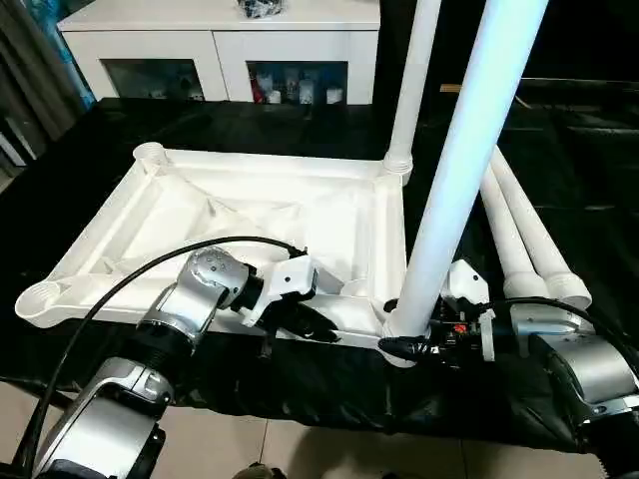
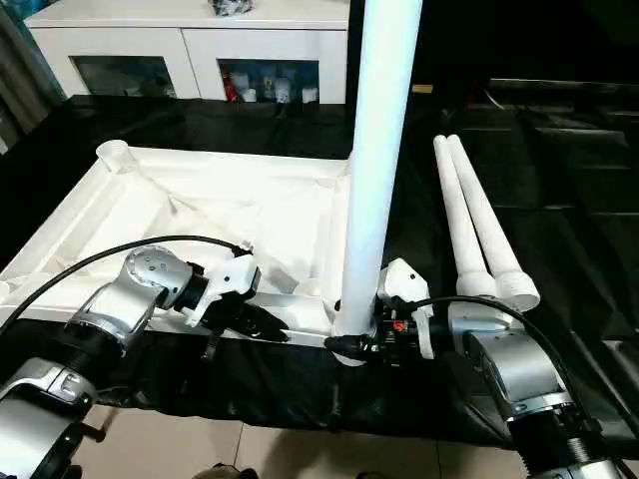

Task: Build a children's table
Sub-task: Rotate leg to tighten

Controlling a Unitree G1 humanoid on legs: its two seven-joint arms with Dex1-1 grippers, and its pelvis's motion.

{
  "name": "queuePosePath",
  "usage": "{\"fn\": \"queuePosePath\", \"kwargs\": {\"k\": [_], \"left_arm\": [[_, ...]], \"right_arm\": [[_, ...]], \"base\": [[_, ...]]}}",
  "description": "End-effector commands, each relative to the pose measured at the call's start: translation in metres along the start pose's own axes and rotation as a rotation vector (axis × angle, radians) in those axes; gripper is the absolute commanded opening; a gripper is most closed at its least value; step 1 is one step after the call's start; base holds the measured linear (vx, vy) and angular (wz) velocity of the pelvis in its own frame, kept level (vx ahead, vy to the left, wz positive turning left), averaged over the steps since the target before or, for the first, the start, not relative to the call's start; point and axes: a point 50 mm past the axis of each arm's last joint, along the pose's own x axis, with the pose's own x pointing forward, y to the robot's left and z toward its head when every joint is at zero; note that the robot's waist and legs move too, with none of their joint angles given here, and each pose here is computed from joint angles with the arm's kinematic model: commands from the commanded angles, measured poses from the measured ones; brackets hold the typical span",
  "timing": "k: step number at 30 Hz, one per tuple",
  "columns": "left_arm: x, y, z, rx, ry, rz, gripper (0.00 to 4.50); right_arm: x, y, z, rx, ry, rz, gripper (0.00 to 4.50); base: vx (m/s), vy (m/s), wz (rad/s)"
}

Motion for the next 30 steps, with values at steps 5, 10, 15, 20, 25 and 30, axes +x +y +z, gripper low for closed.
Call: {"fn": "queuePosePath", "kwargs": {"k": [5,10,15,20,25,30], "left_arm": [[0.023,0.009,0.014,-0.024,-0.048,0.109,0.0],[0.047,0.019,0.024,-0.112,-0.077,0.261,0.0],[0.067,0.027,0.037,-0.161,-0.12,0.378,0.0],[0.072,0.027,0.041,-0.127,-0.115,0.392,0.0],[0.069,0.026,0.038,-0.109,-0.103,0.38,0.0],[0.06,0.024,0.033,-0.077,-0.111,0.343,0.0]], "right_arm": [[0.031,-0.002,-0.006,0.046,-0.059,-0.17,2.72],[0.053,-0.024,-0.008,0.175,-0.133,-0.515,2.71],[0.078,-0.033,0.004,0.295,-0.238,-0.672,2.71],[0.091,-0.035,0.018,0.28,-0.291,-0.701,2.71],[0.09,-0.036,0.021,0.263,-0.318,-0.69,3.43],[0.079,-0.038,0.02,0.209,-0.305,-0.656,3.91]], "base": [[0.0,0.0,0.0],[0.0,0.0,0.0],[0.0,0.0,0.0],[0.0,0.0,0.0],[0.0,0.0,0.0],[0.0,0.0,0.0]]}}
